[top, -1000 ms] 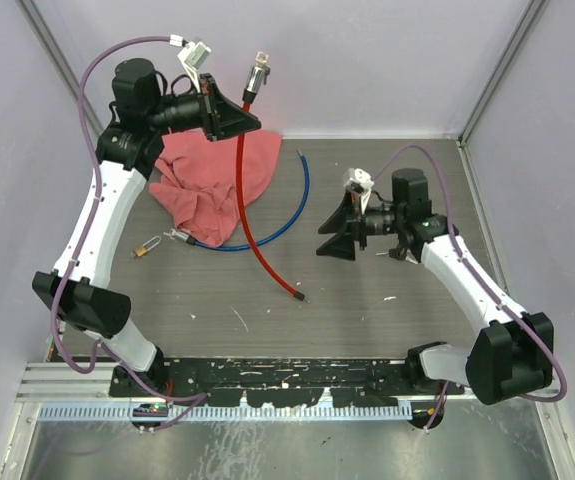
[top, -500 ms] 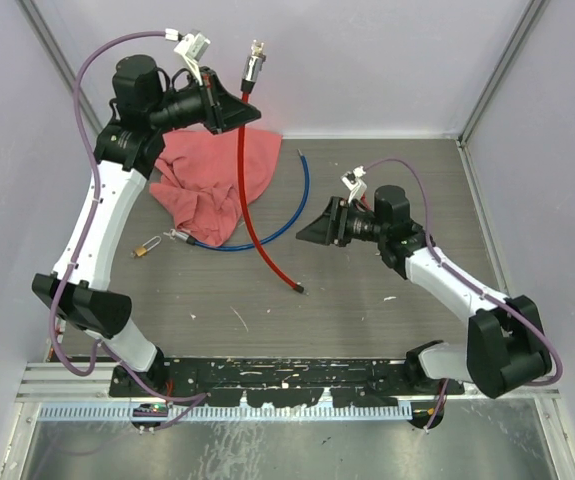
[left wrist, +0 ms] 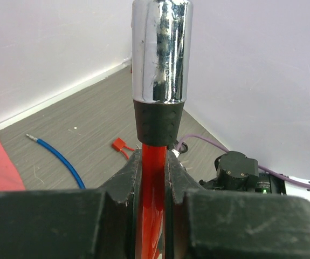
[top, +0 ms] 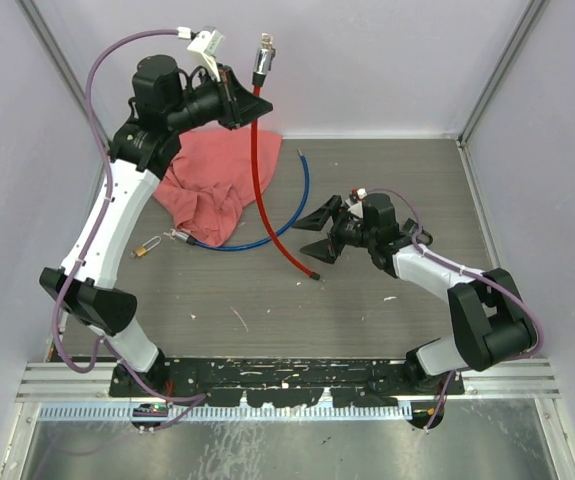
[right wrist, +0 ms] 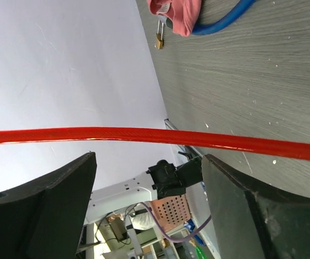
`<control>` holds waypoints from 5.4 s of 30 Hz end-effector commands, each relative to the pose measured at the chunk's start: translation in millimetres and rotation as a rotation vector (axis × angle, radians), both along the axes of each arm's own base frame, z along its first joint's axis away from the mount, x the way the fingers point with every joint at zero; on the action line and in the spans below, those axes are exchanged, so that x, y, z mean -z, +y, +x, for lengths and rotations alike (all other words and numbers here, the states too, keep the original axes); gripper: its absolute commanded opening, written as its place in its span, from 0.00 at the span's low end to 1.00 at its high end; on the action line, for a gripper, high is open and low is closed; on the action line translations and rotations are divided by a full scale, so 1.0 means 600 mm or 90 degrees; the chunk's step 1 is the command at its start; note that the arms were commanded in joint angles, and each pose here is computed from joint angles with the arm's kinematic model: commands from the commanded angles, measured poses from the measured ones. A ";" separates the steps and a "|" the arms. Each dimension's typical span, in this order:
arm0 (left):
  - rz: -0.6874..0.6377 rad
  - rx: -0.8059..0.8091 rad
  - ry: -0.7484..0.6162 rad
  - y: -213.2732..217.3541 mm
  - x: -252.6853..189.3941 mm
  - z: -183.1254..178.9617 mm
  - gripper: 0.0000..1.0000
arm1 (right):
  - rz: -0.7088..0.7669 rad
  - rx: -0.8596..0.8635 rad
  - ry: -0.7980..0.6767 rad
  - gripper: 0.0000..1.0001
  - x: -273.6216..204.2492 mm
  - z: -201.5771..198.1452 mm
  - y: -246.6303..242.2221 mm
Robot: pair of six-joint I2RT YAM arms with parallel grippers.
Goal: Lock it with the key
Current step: Lock the lock.
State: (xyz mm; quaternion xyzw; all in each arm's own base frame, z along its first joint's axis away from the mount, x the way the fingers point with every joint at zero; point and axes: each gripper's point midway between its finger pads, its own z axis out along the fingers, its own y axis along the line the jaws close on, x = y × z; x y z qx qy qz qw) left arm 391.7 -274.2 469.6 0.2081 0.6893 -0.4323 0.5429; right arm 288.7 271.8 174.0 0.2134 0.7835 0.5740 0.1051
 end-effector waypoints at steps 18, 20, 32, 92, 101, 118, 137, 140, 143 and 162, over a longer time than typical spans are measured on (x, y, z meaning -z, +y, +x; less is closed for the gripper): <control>-0.062 -0.113 -0.164 -0.004 -0.145 -0.027 0.00 | 0.043 0.086 0.184 0.85 -0.004 0.036 0.001; -0.067 -0.110 -0.165 -0.008 -0.151 -0.035 0.00 | 0.049 0.104 0.193 0.85 -0.003 0.046 0.000; -0.095 -0.106 -0.183 -0.004 -0.182 -0.078 0.00 | 0.049 0.145 0.234 0.83 0.019 0.059 0.008; -0.054 0.048 0.071 -0.009 0.221 -0.194 0.00 | -0.501 -0.223 -0.891 0.01 -0.119 0.087 -0.080; -0.103 0.067 0.121 0.002 0.235 -0.192 0.00 | -0.507 -0.365 -1.018 0.01 -0.130 0.037 -0.074; -0.134 0.191 0.143 -0.032 0.211 -0.217 0.00 | -0.571 -0.398 -1.025 0.01 -0.111 0.038 -0.066; -0.118 0.251 0.171 -0.052 0.222 -0.247 0.00 | -0.564 -0.383 -1.006 0.01 -0.122 0.040 -0.064; -0.118 0.256 0.172 -0.054 0.219 -0.250 0.00 | -0.564 -0.399 -1.012 0.01 -0.115 0.035 -0.064; -0.112 0.253 0.190 -0.053 0.222 -0.251 0.00 | -0.572 -0.410 -1.029 0.01 -0.114 0.032 -0.067; -0.137 0.211 0.259 -0.021 0.239 -0.254 0.00 | -0.544 -0.418 -1.100 0.01 -0.160 0.021 -0.070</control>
